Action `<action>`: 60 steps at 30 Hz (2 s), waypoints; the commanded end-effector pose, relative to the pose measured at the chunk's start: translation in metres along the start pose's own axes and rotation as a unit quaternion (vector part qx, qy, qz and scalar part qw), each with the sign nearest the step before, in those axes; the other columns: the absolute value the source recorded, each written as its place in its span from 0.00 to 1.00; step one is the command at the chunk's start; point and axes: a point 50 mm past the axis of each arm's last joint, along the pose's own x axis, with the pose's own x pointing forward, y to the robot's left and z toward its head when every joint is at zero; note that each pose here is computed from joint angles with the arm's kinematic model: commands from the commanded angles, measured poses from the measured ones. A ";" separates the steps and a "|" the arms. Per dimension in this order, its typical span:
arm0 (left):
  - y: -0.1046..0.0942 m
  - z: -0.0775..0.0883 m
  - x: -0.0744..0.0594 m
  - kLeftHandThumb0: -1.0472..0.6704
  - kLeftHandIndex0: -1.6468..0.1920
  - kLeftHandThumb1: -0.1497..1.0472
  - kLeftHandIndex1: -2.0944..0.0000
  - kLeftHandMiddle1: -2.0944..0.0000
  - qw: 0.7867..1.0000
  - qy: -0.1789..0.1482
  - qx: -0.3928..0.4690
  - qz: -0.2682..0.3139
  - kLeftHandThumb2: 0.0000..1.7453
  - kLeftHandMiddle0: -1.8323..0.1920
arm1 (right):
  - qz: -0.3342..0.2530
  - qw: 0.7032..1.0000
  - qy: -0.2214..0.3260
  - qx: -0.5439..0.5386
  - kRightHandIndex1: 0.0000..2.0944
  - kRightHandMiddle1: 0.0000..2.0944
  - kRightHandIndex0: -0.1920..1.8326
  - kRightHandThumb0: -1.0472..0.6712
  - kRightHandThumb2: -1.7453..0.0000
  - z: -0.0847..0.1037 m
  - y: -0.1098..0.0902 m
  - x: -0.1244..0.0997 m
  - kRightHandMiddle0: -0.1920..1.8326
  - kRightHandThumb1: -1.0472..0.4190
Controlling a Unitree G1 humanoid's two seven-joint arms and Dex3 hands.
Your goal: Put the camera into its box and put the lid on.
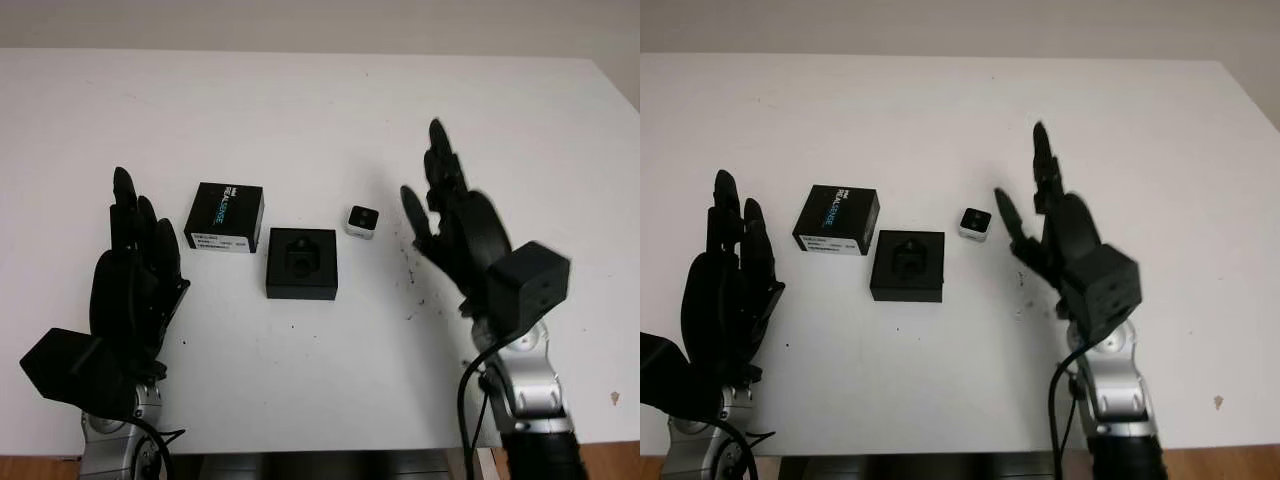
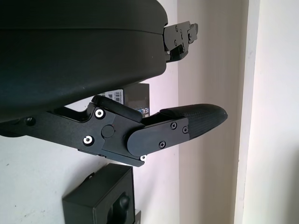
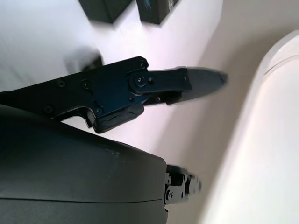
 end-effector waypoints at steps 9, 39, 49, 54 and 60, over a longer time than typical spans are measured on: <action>-0.002 0.001 0.000 0.23 1.00 1.00 1.00 1.00 1.000 -0.008 0.002 -0.002 0.38 1.00 | 0.102 0.947 -0.071 -0.297 0.14 0.37 0.30 0.39 0.98 0.035 -0.044 0.065 0.20 0.23; 0.000 -0.002 0.000 0.23 1.00 1.00 1.00 1.00 1.000 -0.003 -0.003 -0.001 0.39 1.00 | 0.276 0.785 -0.170 -0.527 0.10 0.13 0.34 0.50 0.97 0.022 -0.016 0.069 0.32 0.19; 0.001 -0.002 -0.001 0.23 1.00 1.00 1.00 1.00 1.000 0.002 -0.003 0.007 0.39 1.00 | 0.285 0.793 -0.171 -0.510 0.11 0.13 0.35 0.48 0.97 0.012 -0.005 0.069 0.33 0.17; 0.000 -0.001 -0.001 0.23 1.00 1.00 1.00 1.00 1.000 0.000 -0.004 0.003 0.38 1.00 | 0.286 0.791 -0.179 -0.511 0.12 0.13 0.36 0.48 0.97 0.009 -0.004 0.067 0.34 0.18; 0.001 -0.002 -0.002 0.22 1.00 1.00 1.00 1.00 1.000 0.001 0.001 0.004 0.38 1.00 | 0.292 0.784 -0.180 -0.518 0.13 0.13 0.37 0.48 0.97 0.003 -0.003 0.066 0.35 0.18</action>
